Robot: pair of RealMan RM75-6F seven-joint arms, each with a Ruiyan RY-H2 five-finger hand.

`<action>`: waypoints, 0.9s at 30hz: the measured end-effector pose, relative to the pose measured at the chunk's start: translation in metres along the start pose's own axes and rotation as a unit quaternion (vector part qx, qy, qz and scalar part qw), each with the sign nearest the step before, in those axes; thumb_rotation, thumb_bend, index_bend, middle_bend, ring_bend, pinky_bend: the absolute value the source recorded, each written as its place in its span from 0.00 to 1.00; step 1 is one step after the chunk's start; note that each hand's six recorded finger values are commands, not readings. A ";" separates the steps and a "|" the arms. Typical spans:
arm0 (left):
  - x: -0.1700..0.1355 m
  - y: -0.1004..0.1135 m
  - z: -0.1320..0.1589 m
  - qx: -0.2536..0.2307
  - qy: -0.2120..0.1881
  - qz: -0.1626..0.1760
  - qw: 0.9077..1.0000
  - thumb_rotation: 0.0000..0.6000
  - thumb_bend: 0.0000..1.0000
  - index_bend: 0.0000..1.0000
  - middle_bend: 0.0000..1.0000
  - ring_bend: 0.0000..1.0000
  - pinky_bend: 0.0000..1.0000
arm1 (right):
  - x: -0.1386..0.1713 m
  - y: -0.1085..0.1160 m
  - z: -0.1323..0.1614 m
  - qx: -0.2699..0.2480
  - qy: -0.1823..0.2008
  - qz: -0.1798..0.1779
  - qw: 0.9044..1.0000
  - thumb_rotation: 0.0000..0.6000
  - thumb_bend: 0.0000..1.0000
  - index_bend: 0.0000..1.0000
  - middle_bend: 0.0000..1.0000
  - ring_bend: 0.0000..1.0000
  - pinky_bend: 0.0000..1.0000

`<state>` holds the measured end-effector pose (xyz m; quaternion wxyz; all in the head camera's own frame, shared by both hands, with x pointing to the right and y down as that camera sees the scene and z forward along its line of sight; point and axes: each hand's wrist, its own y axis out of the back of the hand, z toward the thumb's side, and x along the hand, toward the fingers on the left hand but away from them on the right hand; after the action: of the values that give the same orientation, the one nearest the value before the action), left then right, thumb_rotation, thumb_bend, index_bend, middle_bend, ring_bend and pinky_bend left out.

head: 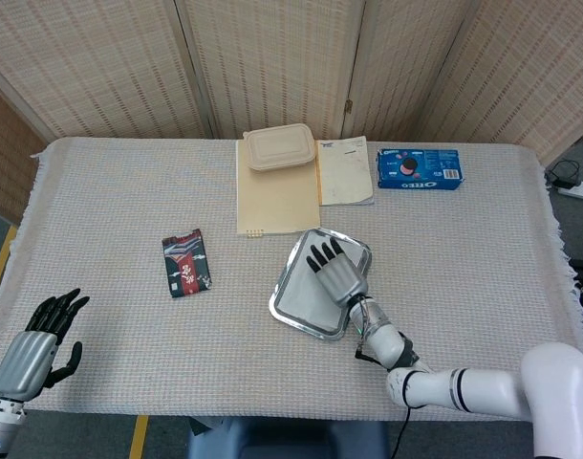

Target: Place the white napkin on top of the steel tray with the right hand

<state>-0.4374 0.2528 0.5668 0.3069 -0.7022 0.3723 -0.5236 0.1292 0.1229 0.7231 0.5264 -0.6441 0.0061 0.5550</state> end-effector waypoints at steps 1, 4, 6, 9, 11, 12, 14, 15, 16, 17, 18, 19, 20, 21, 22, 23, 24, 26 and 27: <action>0.000 0.000 0.000 0.000 0.000 0.001 1.000 1.00 0.67 0.00 0.00 0.00 0.00 | -0.001 0.001 0.002 -0.003 0.001 0.004 1.000 1.00 0.26 0.00 0.00 0.00 0.00; -0.001 0.001 0.000 0.001 0.001 0.001 1.000 1.00 0.67 0.00 0.00 0.00 0.00 | -0.004 0.002 0.008 -0.010 0.004 0.016 1.000 1.00 0.25 0.00 0.00 0.00 0.00; -0.001 0.001 0.000 0.000 0.000 0.001 1.000 1.00 0.67 0.00 0.00 0.00 0.00 | -0.004 0.001 0.011 -0.008 0.007 0.025 1.000 1.00 0.25 0.00 0.00 0.00 0.00; -0.001 0.001 0.000 0.000 -0.001 0.001 1.000 1.00 0.67 0.01 0.00 0.00 0.00 | -0.001 0.000 0.012 -0.002 0.010 0.033 0.999 1.00 0.25 0.00 0.00 0.00 0.00; -0.001 0.001 0.001 0.001 -0.001 0.001 1.000 1.00 0.67 0.01 0.00 0.00 0.00 | 0.001 0.002 0.008 0.002 0.006 0.031 0.999 1.00 0.25 0.00 0.00 0.00 0.00; -0.001 0.001 0.001 0.001 -0.001 0.001 1.000 1.00 0.67 0.01 0.00 0.00 0.00 | 0.002 0.002 0.006 0.003 0.004 0.030 1.000 1.00 0.25 0.00 0.00 0.00 0.00; -0.001 0.000 0.001 0.003 -0.001 0.000 1.000 1.00 0.67 0.01 0.00 0.00 0.00 | 0.003 0.002 0.001 0.006 0.000 0.030 1.000 1.00 0.25 0.00 0.00 0.00 0.00; -0.001 0.000 0.001 0.004 -0.001 -0.001 1.000 1.00 0.67 0.01 0.00 0.00 0.00 | 0.003 0.002 -0.001 0.007 -0.001 0.031 0.999 1.00 0.25 0.00 0.00 0.00 0.00; -0.001 -0.001 0.001 0.005 -0.001 -0.002 1.000 1.00 0.67 0.01 0.00 0.00 0.00 | 0.004 0.001 -0.002 0.007 -0.002 0.032 0.999 1.00 0.24 0.00 0.00 0.00 0.00; -0.001 -0.002 0.001 0.005 -0.001 -0.002 1.000 1.00 0.67 0.01 0.00 0.00 0.00 | 0.004 0.001 -0.002 0.007 -0.002 0.033 0.999 1.00 0.24 0.00 0.00 0.00 0.00; 0.000 -0.002 0.001 0.005 -0.001 -0.002 1.000 1.00 0.67 0.01 0.00 0.00 0.00 | 0.004 0.001 -0.002 0.008 -0.001 0.034 0.999 1.00 0.24 0.00 0.00 0.00 0.00; 0.000 -0.002 0.002 0.005 -0.001 -0.003 1.000 1.00 0.67 0.01 0.00 0.00 0.00 | 0.004 0.001 -0.002 0.009 -0.001 0.035 0.999 1.00 0.24 0.00 0.00 0.00 0.00; 0.000 -0.002 0.002 0.005 -0.001 -0.003 1.000 1.00 0.67 0.01 0.00 0.00 0.00 | 0.003 0.001 -0.002 0.010 -0.001 0.036 0.999 1.00 0.24 0.00 0.00 0.00 0.00; 0.000 -0.003 0.002 0.005 -0.001 -0.004 1.000 1.00 0.67 0.01 0.00 0.00 0.00 | 0.002 0.001 -0.002 0.011 -0.001 0.035 0.999 1.00 0.24 0.00 0.00 0.00 0.00; 0.001 -0.003 0.001 0.006 -0.001 -0.005 1.000 1.00 0.67 0.01 0.00 0.00 0.00 | 0.001 0.001 -0.002 0.012 -0.002 0.036 0.999 1.00 0.24 0.00 0.00 0.00 0.00; 0.001 -0.004 0.001 0.007 -0.001 -0.006 1.000 1.00 0.67 0.01 0.00 0.00 0.00 | -0.001 0.001 -0.002 0.012 -0.003 0.037 0.999 1.00 0.24 0.00 0.00 0.00 0.00; 0.001 -0.004 0.001 0.008 -0.001 -0.006 1.000 1.00 0.67 0.01 0.00 0.00 0.00 | -0.002 0.001 -0.002 0.011 -0.003 0.039 0.999 1.00 0.24 0.00 0.00 0.00 0.00; 0.001 -0.004 0.001 0.009 -0.001 -0.007 1.000 1.00 0.67 0.01 0.00 0.00 0.00 | -0.004 0.001 0.000 0.001 -0.003 0.046 0.999 1.00 0.24 0.00 0.00 0.00 0.00; 0.001 -0.004 0.001 0.008 -0.001 -0.007 1.000 1.00 0.67 0.01 0.00 0.00 0.00 | -0.004 0.001 0.001 -0.004 -0.003 0.048 0.999 1.00 0.24 0.00 0.00 0.00 0.00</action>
<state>-0.4353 0.2544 0.5703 0.3098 -0.7027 0.3627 -0.5279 0.1262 0.1205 0.7257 0.4963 -0.6433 0.0331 0.5820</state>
